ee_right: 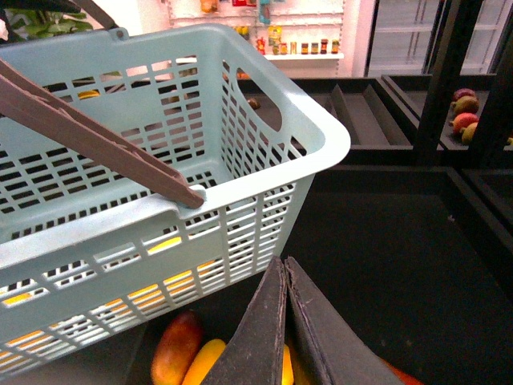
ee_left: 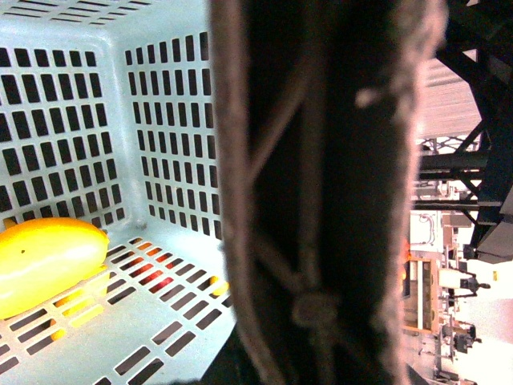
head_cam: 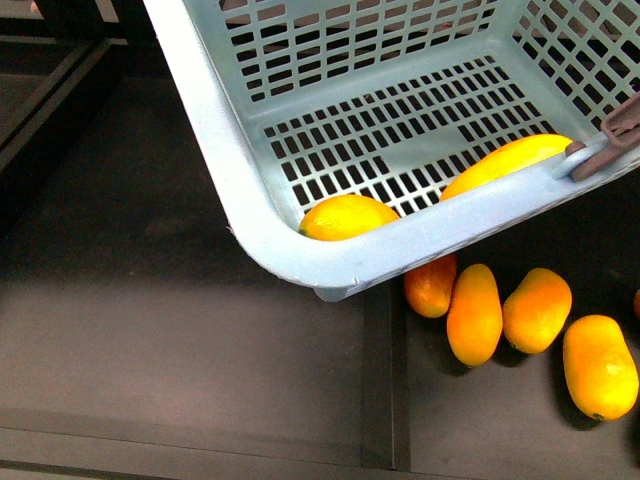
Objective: Pick lemon and mango into basket
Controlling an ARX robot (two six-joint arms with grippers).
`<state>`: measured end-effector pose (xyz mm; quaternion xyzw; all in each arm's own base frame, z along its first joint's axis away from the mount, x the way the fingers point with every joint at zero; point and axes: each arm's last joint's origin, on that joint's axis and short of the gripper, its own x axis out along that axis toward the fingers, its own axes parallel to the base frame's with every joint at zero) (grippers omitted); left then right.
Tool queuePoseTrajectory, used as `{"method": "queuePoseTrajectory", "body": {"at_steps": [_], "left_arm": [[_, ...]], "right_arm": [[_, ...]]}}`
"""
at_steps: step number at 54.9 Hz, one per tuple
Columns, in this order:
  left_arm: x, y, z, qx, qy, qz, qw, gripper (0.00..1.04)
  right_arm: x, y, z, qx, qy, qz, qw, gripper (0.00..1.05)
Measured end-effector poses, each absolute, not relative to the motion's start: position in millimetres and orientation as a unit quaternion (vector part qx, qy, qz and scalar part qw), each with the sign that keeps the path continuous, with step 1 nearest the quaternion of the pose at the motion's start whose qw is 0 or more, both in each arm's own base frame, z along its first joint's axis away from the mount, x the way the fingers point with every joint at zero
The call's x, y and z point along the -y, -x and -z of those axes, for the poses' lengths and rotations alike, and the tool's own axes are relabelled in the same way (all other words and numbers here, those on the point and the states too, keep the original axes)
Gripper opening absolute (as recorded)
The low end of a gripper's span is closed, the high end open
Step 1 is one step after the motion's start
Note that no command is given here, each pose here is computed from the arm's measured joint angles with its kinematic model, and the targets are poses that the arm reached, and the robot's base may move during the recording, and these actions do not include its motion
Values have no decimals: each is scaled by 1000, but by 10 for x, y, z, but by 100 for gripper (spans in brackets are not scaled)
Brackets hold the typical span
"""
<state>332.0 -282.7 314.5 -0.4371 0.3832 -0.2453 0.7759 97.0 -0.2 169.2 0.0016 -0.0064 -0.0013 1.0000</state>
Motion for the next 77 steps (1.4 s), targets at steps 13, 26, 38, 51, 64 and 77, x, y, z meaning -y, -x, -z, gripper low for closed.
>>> {"method": "queuePoseTrajectory", "body": {"at_steps": [13, 26, 38, 51, 64, 77], "left_arm": [[2826, -3321, -3145, -382, 437, 244, 777, 4], [2827, -3321, -3145, -382, 437, 245, 777, 4], [2839, -3316, -3140, -377, 433, 221, 788, 4], [2661, -3547, -2940, -281, 395, -37, 874, 4], [2407, -3846, -2682, -248, 484, -70, 836, 4], [2275, -4180, -2231, -250, 549, -113, 790, 4]], "right_arm": [[2, -970, -1692, 7, -1, 1, 1000, 13], [2, -970, -1692, 7, -1, 1, 1000, 59], [2, -970, -1692, 7, -1, 1, 1000, 94], [2, -969, -1693, 7, -2, 1, 1000, 96], [2, -969, -1693, 7, -2, 1, 1000, 96], [2, -969, -1693, 7, -2, 1, 1000, 96]]}}
